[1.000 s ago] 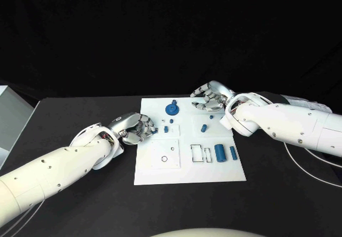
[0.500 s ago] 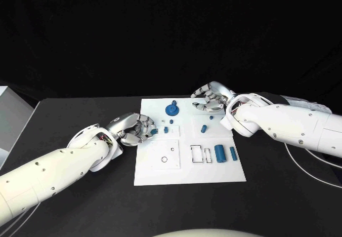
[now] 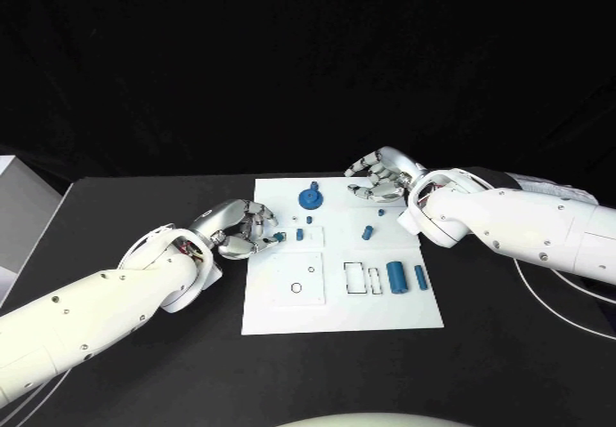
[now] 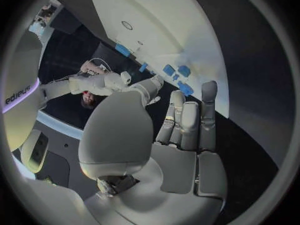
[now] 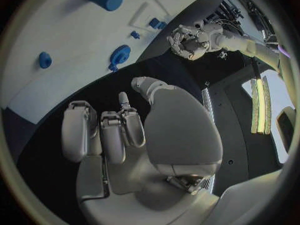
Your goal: Assemble the parts on the task board
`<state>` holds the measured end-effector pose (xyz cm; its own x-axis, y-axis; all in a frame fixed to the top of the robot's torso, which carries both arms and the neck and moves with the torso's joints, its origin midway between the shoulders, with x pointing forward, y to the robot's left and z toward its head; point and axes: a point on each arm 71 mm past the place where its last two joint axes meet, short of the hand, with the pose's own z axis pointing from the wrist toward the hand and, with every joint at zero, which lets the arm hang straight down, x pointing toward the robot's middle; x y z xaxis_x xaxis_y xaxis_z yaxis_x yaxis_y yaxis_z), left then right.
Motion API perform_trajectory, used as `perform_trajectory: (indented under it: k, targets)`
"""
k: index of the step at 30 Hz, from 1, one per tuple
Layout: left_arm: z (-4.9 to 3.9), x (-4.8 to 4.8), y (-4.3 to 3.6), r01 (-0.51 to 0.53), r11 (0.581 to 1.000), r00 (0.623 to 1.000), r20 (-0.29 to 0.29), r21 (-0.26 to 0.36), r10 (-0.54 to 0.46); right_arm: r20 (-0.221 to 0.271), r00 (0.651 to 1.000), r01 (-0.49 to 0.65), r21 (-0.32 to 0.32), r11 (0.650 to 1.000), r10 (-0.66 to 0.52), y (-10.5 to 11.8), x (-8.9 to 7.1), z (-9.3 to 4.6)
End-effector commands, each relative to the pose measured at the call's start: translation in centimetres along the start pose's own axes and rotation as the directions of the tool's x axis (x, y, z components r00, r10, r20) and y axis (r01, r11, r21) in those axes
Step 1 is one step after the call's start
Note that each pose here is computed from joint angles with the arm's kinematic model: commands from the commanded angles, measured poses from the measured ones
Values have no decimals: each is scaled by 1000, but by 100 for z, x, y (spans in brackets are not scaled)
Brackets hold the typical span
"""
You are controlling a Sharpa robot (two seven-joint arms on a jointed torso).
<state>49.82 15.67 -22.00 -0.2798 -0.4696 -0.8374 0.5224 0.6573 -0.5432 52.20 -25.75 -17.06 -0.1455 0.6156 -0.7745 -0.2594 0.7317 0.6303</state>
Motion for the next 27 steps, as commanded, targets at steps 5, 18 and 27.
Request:
perform_trajectory:
  k: [5, 18, 27]
  targets:
    - [19, 53, 74, -7, 978, 1000, -22, -210, 2, 3, 1000, 1, -15, 1000, -1, 19, 8, 2]
    - [74, 107, 2, 1, 976, 1000, -23, -219, -6, 2, 1000, 0, -18, 1000, 0, 30, 18, 8]
    - [98, 131, -26, 4, 979, 999, -30, -204, -11, 1, 1000, 0, -18, 1000, 0, 32, 20, 10]
